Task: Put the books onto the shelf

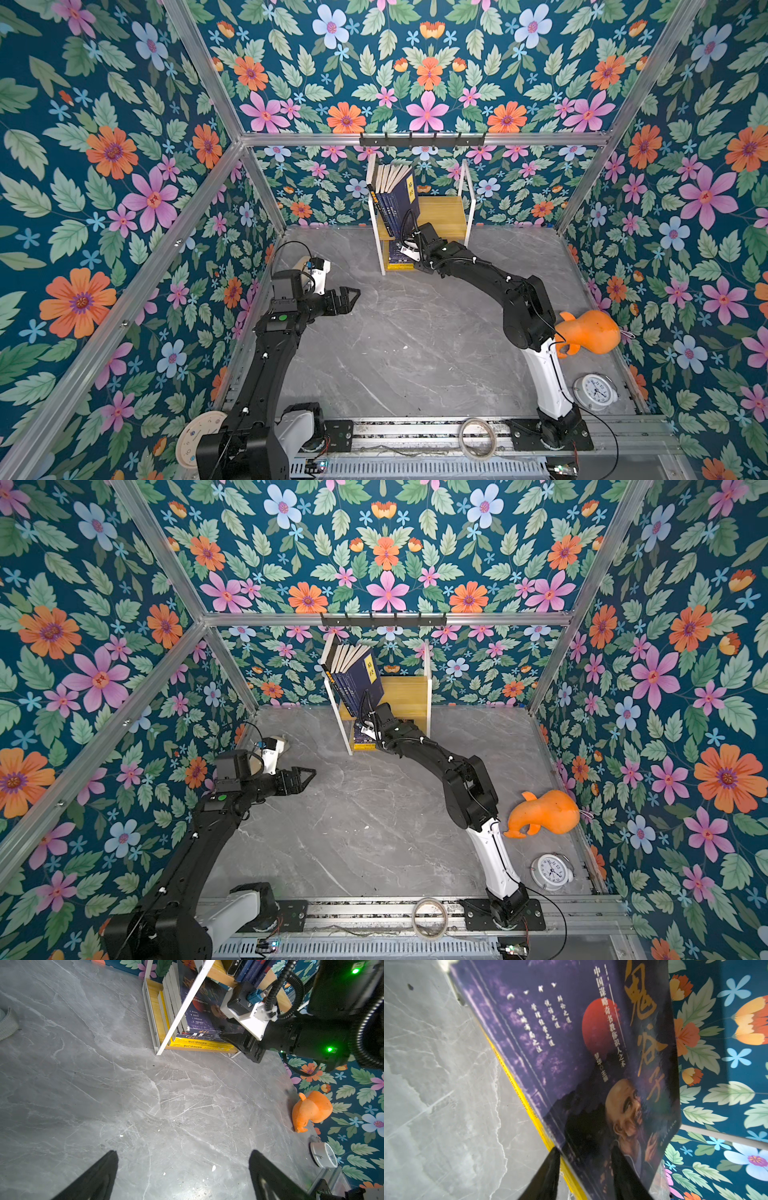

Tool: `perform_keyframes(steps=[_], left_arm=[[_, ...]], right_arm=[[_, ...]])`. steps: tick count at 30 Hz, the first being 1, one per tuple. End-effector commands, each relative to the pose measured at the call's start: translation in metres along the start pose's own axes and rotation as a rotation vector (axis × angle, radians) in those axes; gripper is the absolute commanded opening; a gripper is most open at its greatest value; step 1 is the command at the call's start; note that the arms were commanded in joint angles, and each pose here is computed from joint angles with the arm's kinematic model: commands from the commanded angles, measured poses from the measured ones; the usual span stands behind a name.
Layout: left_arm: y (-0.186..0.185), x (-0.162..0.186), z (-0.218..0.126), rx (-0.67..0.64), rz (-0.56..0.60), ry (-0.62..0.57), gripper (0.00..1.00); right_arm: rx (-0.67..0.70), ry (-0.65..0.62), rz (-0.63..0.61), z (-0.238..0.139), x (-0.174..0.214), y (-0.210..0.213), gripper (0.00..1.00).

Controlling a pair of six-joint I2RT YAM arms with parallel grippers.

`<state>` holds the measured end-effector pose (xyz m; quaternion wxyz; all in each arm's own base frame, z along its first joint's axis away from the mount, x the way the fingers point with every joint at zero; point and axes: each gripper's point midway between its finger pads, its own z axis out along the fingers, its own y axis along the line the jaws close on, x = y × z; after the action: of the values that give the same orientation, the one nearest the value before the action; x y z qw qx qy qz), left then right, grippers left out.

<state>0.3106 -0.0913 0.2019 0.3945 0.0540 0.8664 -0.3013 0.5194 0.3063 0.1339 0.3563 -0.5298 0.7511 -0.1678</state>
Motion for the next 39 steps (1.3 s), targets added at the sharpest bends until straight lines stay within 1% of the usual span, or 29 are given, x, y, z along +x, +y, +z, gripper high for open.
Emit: perform_keyframes(steps=[1,6,11,14,18,21,26,29,35,37,39], left_arm=[[-0.001,-0.002,-0.001,0.004,0.016,-0.013,1.00],[-0.004,-0.004,-0.001,0.018,0.010,-0.014,1.00],[-0.002,-0.003,-0.001,0.007,0.015,-0.014,1.00],[-0.004,-0.004,-0.002,0.016,0.011,-0.013,1.00],[-0.002,-0.003,-0.001,0.007,0.016,-0.014,1.00],[-0.003,-0.004,-0.002,0.010,0.016,-0.015,1.00],[-0.002,-0.004,-0.002,0.002,0.021,-0.017,1.00],[-0.001,-0.005,-0.004,-0.002,0.023,-0.020,1.00],[0.000,-0.008,-0.003,-0.008,0.046,-0.024,1.00],[0.002,-0.010,-0.004,-0.023,0.061,-0.018,1.00],[0.005,-0.012,-0.004,-0.046,0.078,-0.019,1.00]], right_arm=[[0.059,-0.028,0.042,-0.001,-0.008,-0.015,0.41],[0.064,-0.023,0.042,0.003,-0.008,-0.015,0.41],[0.071,-0.009,0.045,0.005,-0.007,-0.016,0.42],[0.054,-0.022,0.037,0.000,-0.009,-0.013,0.48],[0.051,-0.036,0.034,-0.013,-0.011,-0.014,0.59],[0.048,-0.052,0.029,-0.025,-0.013,-0.011,0.64],[0.052,-0.060,0.024,-0.054,-0.012,-0.005,0.67],[0.036,-0.050,0.045,-0.073,-0.006,0.001,0.67],[-0.011,0.001,0.160,-0.113,0.023,0.021,0.68],[-0.014,0.006,0.196,-0.126,0.034,0.027,0.69],[-0.014,-0.005,0.260,-0.142,0.045,0.031,0.69]])
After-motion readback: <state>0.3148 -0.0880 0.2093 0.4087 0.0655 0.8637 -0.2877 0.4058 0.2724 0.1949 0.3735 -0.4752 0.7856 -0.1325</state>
